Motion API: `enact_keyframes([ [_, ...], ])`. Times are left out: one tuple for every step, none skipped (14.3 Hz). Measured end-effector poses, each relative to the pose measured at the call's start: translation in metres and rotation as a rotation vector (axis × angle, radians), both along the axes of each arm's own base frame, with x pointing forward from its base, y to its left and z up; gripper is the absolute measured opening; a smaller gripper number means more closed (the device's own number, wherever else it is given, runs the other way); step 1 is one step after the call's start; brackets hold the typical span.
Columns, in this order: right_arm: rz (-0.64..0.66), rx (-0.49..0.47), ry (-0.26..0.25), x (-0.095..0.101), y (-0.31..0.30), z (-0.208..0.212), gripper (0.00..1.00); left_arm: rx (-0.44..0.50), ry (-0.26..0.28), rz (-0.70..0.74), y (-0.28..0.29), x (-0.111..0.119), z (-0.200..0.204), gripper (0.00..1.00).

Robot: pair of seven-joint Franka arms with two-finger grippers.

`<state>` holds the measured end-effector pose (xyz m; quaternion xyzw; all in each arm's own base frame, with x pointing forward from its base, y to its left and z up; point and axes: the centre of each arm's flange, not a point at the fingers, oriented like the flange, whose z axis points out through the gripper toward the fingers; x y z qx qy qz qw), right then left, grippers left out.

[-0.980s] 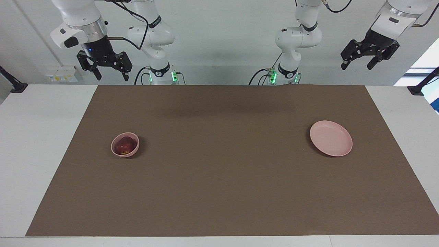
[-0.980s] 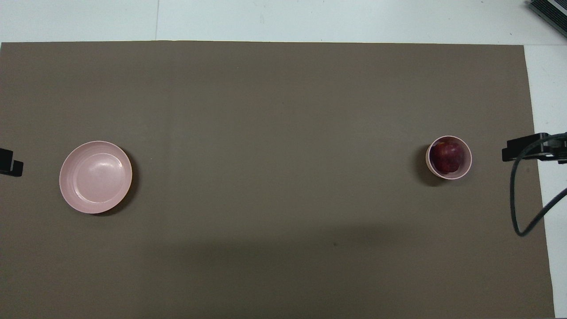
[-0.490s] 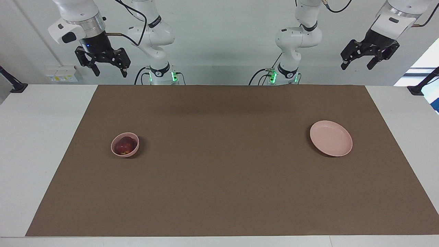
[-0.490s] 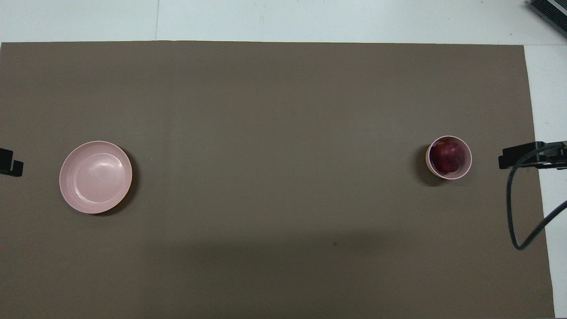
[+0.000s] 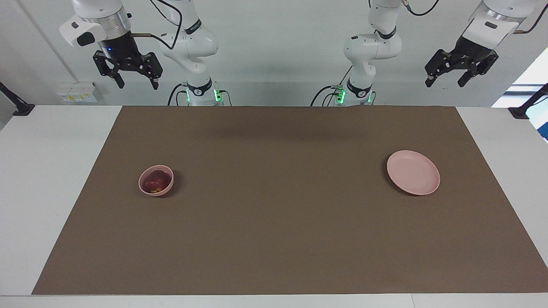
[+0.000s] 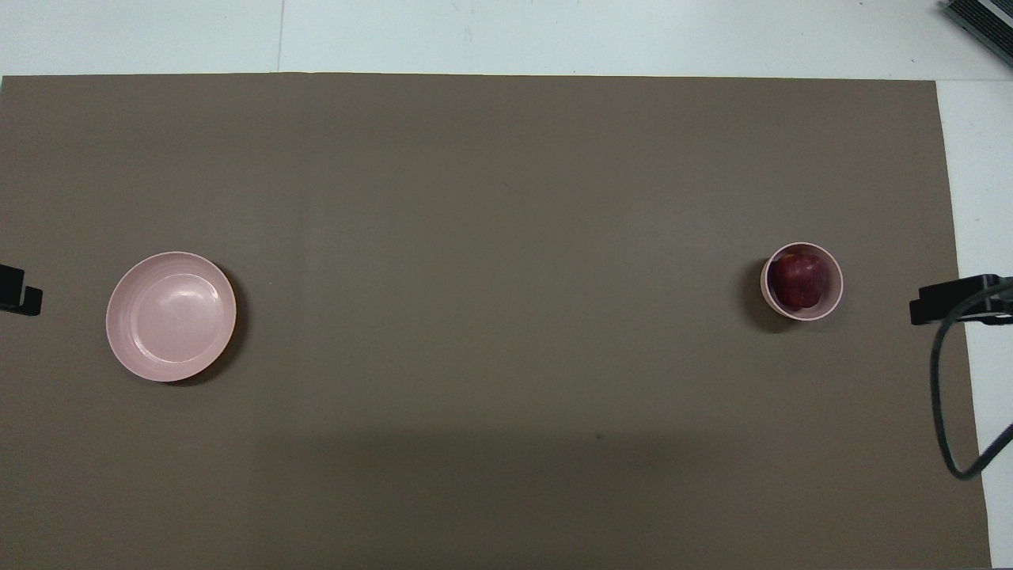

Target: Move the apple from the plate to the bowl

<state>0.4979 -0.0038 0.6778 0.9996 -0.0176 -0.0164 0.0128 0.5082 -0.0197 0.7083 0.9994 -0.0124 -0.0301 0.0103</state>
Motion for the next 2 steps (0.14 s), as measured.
enact_keyframes([
  [0.000, 0.000, 0.002, 0.0000, 0.0000, -0.0011, 1.00, 0.000, 0.000, 0.000, 0.0000, 0.0000, 0.0000, 1.00],
  [0.000, 0.000, 0.003, -0.0001, 0.0000, -0.0015, 1.00, 0.000, 0.000, 0.000, 0.0000, 0.0000, 0.0000, 1.00],
])
